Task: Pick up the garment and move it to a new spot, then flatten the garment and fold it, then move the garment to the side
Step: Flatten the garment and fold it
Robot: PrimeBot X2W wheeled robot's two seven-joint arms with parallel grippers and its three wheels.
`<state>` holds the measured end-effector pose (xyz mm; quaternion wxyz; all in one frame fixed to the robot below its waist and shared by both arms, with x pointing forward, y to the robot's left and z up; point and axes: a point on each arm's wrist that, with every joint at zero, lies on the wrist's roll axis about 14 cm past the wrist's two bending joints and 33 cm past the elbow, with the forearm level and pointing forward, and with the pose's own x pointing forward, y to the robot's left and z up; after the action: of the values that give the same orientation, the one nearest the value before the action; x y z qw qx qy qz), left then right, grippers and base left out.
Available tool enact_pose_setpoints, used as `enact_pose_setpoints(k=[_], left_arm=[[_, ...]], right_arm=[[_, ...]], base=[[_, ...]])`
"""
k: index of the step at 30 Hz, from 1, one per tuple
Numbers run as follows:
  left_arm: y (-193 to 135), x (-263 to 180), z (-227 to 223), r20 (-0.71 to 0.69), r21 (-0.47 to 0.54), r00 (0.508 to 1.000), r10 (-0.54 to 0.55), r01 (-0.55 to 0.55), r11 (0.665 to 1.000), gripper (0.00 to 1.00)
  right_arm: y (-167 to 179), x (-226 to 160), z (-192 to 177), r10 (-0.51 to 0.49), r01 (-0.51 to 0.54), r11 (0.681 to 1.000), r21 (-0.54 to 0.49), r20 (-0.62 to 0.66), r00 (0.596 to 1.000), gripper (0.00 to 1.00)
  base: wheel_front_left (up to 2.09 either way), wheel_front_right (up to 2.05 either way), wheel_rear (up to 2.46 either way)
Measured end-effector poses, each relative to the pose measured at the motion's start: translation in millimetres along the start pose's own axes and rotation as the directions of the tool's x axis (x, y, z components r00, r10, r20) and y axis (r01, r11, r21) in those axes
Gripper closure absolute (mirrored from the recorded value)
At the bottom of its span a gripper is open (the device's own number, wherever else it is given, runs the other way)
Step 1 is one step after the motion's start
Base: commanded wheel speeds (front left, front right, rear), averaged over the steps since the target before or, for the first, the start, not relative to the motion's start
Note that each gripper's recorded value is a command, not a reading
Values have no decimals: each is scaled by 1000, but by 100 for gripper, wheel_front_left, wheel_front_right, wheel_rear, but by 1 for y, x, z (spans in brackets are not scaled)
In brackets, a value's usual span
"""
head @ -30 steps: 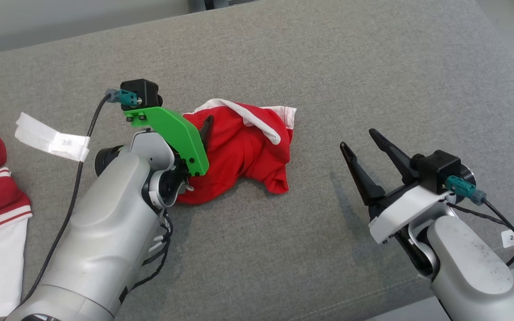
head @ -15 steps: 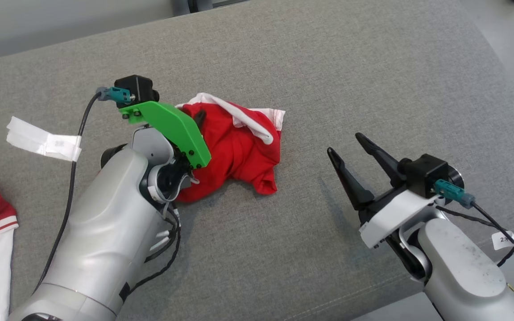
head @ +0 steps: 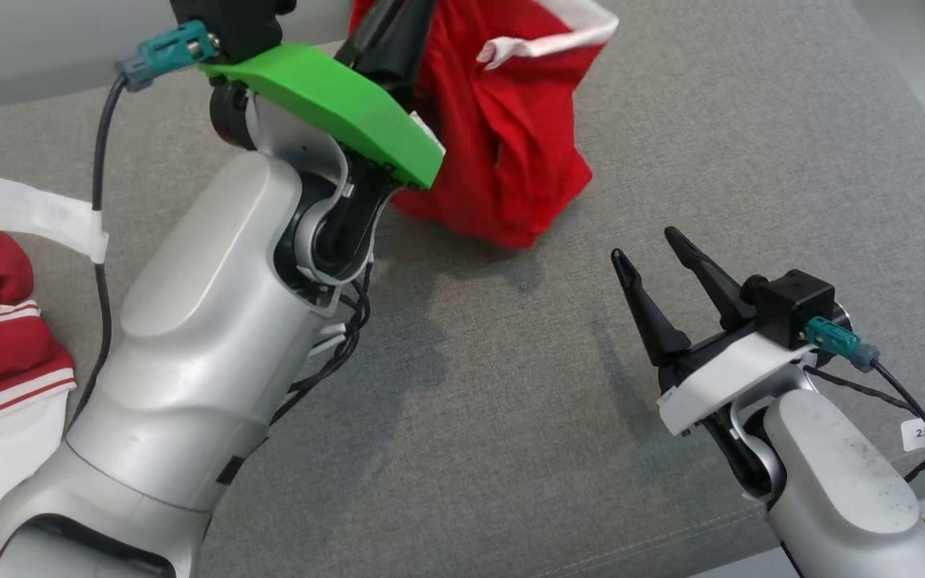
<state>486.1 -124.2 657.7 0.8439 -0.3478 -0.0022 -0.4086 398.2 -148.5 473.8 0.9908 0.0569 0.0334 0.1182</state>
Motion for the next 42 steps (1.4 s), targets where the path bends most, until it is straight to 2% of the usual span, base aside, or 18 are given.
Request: enact_pose_setpoints(k=[4, 7, 10, 16, 24, 28, 33, 37, 42], left_arm=[[-48, 9, 50, 163, 140, 976, -147, 124, 982, 100], [-67, 12, 33, 94, 211, 976, -198, 175, 962, 100], [-50, 9, -9, -29, 254, 990, -139, 142, 957, 100], [-24, -8, -58, -166, 235, 984, -70, 108, 966, 100], [-4, -22, -63, -188, 273, 982, -28, 80, 959, 100], [2, -35, -59, -143, 293, 989, -20, 62, 954, 100], [44, -69, -55, -101, 307, 990, 97, -62, 950, 100], [82, -119, -69, -133, 310, 961, 241, -191, 931, 100], [90, -163, -92, -183, 278, 927, 328, -271, 922, 100]], right_arm=[[10, 0, 5, 18, -18, 1000, 9, 17, 1000, 0], [6, -4, 6, 5, -5, 1000, 6, 19, 1000, 0], [1, -9, 3, -15, 15, 1000, 12, 11, 1000, 0], [-11, -10, 0, -49, 49, 999, 15, 4, 999, 0], [-11, -3, -2, -36, 36, 999, 15, 0, 999, 0], [-15, 2, -1, -37, 37, 999, 10, 4, 999, 0], [-25, 8, -4, -37, 37, 999, -13, -12, 999, 0], [-33, 24, -4, -35, 35, 999, -13, -22, 999, 0], [-28, 47, 2, -1, 1, 1000, -18, -37, 999, 0]], base=[[0, 0, 0], [0, 0, 0], [0, 0, 0], [0, 0, 0], [0, 0, 0], [0, 0, 0], [0, 0, 0], [0, 0, 0], [0, 0, 0]])
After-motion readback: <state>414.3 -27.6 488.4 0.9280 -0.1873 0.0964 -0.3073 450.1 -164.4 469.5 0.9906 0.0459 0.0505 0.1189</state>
